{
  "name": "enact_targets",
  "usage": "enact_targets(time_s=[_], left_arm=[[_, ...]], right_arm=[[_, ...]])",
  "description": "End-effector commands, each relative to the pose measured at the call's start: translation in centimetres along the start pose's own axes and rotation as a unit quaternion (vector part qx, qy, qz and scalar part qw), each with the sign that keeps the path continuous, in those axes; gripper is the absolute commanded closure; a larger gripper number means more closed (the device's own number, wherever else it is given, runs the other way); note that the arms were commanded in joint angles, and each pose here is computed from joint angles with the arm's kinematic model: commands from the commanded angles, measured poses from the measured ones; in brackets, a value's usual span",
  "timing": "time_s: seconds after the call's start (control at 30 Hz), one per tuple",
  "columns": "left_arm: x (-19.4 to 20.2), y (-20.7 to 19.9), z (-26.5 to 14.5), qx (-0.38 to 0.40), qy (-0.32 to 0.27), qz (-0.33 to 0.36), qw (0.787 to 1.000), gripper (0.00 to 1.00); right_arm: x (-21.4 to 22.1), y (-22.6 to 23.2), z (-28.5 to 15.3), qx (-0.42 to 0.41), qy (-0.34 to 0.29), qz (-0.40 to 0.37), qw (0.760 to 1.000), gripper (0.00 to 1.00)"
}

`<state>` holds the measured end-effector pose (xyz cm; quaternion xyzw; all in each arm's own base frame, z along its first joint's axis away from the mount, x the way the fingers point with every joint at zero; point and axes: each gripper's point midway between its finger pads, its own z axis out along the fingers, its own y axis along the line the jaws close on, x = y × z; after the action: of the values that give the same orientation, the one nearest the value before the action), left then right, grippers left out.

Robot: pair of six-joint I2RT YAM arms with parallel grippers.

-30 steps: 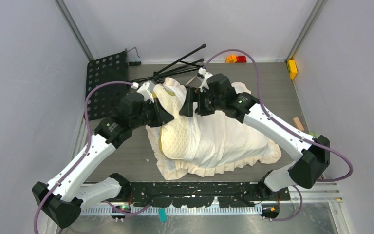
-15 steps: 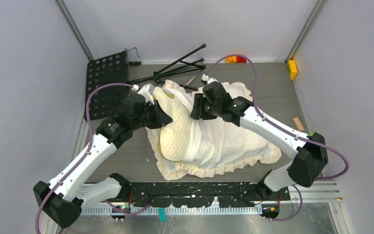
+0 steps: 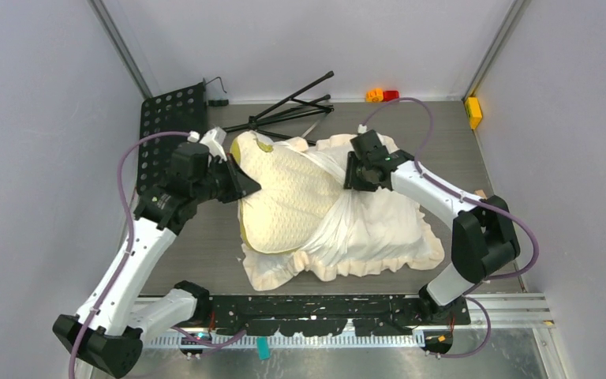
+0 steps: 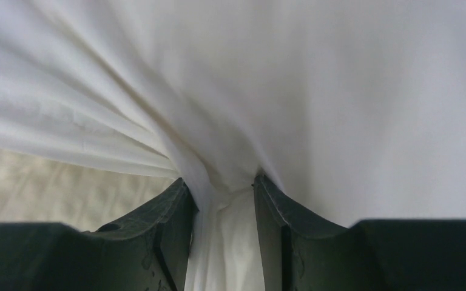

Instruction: Remove the pillowcase from the pillow

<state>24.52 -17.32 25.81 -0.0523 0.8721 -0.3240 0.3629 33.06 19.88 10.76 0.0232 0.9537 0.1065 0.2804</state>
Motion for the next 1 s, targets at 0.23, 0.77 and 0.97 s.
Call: enact_targets(time_s=[0.23,0.77,0.97], left_arm=[[-9.2,3.4,-7.7,-0.086,-0.151,0.007,0.985,1.00],[-5.6,8.1,-1.5,-0.094,-0.114,-0.065,0.987,1.00],[-3.9,11.2,-0.4,-0.144,-0.119,-0.122,0.975,1.00]], right_arm=[[-4.0,-11.8,-1.6,0.155,-0.088,0.115,0.977,0.53],[-6.3,-6.8,-10.3,0.007,-0.136,0.112,0.984,0.16],[-3.3,-10.8,-10.7,0.073,-0.162,0.166,0.970,0.08]])
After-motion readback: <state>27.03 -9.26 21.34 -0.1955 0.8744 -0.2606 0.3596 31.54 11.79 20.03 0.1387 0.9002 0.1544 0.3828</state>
